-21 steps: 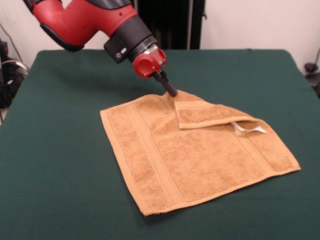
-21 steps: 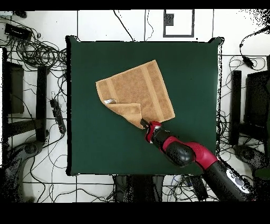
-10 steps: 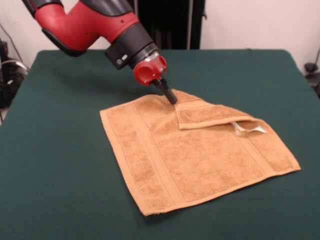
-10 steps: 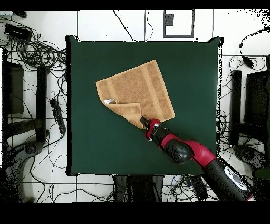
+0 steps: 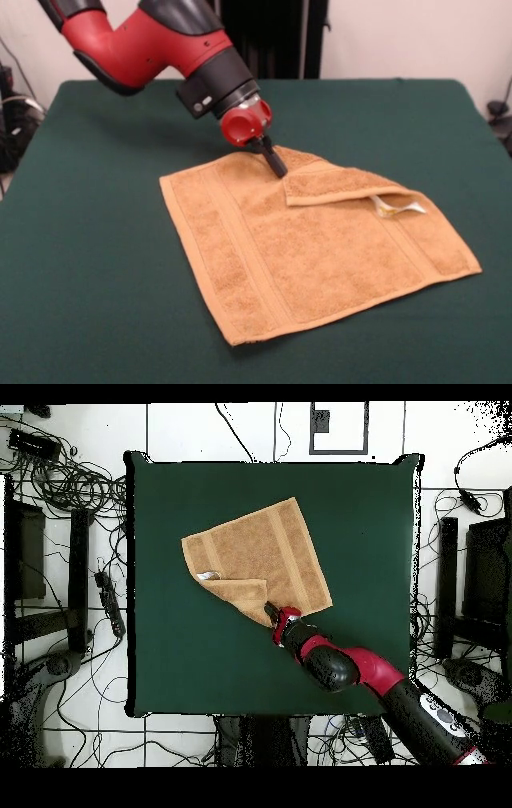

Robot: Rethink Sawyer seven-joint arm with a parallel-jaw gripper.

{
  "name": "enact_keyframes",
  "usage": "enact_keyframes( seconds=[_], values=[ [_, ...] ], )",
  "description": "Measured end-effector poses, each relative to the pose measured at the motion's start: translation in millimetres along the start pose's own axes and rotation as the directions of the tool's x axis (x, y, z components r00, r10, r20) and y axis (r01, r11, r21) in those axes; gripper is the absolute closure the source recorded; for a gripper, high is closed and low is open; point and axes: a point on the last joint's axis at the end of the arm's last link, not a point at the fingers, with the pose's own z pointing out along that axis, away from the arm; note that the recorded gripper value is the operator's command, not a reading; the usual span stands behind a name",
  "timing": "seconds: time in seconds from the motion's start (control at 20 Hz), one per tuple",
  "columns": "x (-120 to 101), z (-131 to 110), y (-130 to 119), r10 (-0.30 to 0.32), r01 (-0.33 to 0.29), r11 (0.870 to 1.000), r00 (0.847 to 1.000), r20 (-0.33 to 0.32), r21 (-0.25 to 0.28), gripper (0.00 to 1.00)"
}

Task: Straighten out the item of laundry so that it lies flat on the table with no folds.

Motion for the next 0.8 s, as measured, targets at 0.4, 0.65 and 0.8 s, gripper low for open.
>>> enact_keyframes(
  seconds=[0.4, 0.65, 0.8],
  values=[
    [-0.2, 0.8, -1.1, -0.028, 0.028, 1.000, 0.999, -0.023, 0.001, 1.00],
    [-0.3, 1.2, -0.4, -0.029, 0.030, 1.000, 0.999, -0.026, 0.009, 1.00],
    [-0.2, 1.3, 0.0, -0.030, 0.031, 0.999, 0.999, -0.028, 0.013, 1.00]
  ],
)
